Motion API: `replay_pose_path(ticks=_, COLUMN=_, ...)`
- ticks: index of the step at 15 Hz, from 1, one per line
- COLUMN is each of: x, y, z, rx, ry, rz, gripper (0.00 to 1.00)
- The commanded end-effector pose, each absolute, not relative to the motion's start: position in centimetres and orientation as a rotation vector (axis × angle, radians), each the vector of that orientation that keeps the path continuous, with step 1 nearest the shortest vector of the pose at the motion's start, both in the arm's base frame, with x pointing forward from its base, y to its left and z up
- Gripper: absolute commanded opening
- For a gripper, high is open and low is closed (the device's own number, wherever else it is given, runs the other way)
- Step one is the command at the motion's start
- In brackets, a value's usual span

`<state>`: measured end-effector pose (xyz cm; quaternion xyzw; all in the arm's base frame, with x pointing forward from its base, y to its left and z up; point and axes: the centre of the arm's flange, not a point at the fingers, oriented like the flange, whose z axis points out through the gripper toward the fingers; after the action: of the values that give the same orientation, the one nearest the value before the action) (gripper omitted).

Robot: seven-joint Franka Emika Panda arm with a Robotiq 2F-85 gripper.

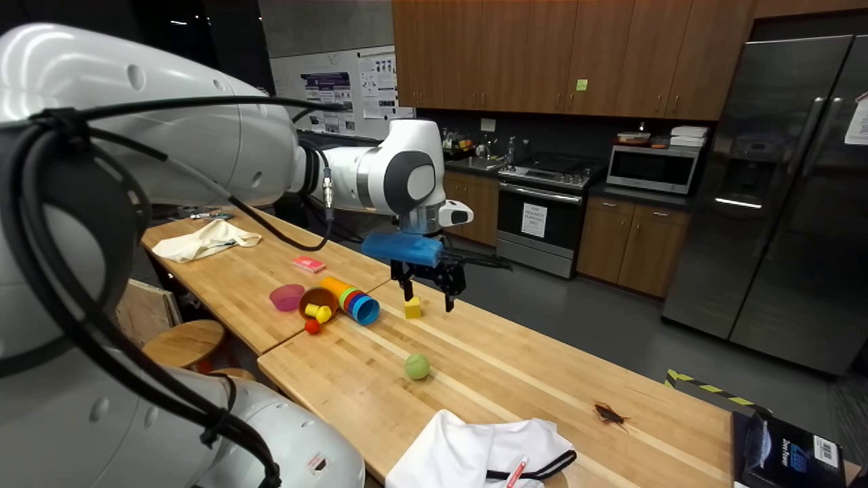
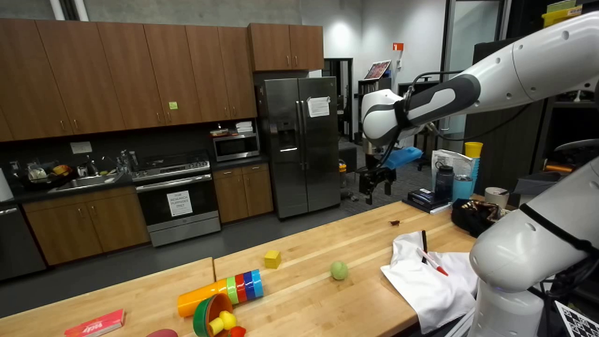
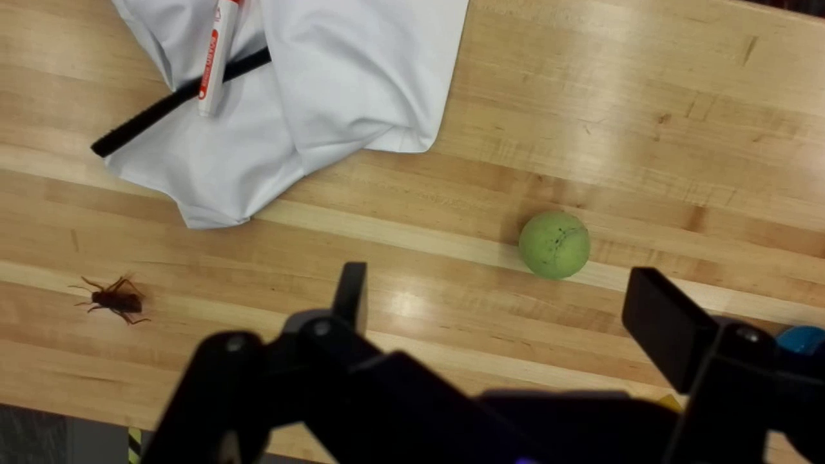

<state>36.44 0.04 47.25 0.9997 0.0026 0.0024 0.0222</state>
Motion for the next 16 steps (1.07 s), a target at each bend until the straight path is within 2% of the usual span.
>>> replay_pose_path(ticks=1, x=36.41, y=0.24, z=47.22, rx=3.074, ry=-0.042, rz=0.028, gripper=1.0)
replay_pose_path(ticks=16, x=36.33, y=0.38, z=46.84, rx=3.083, ry=0.023, rz=0.002, gripper=1.0)
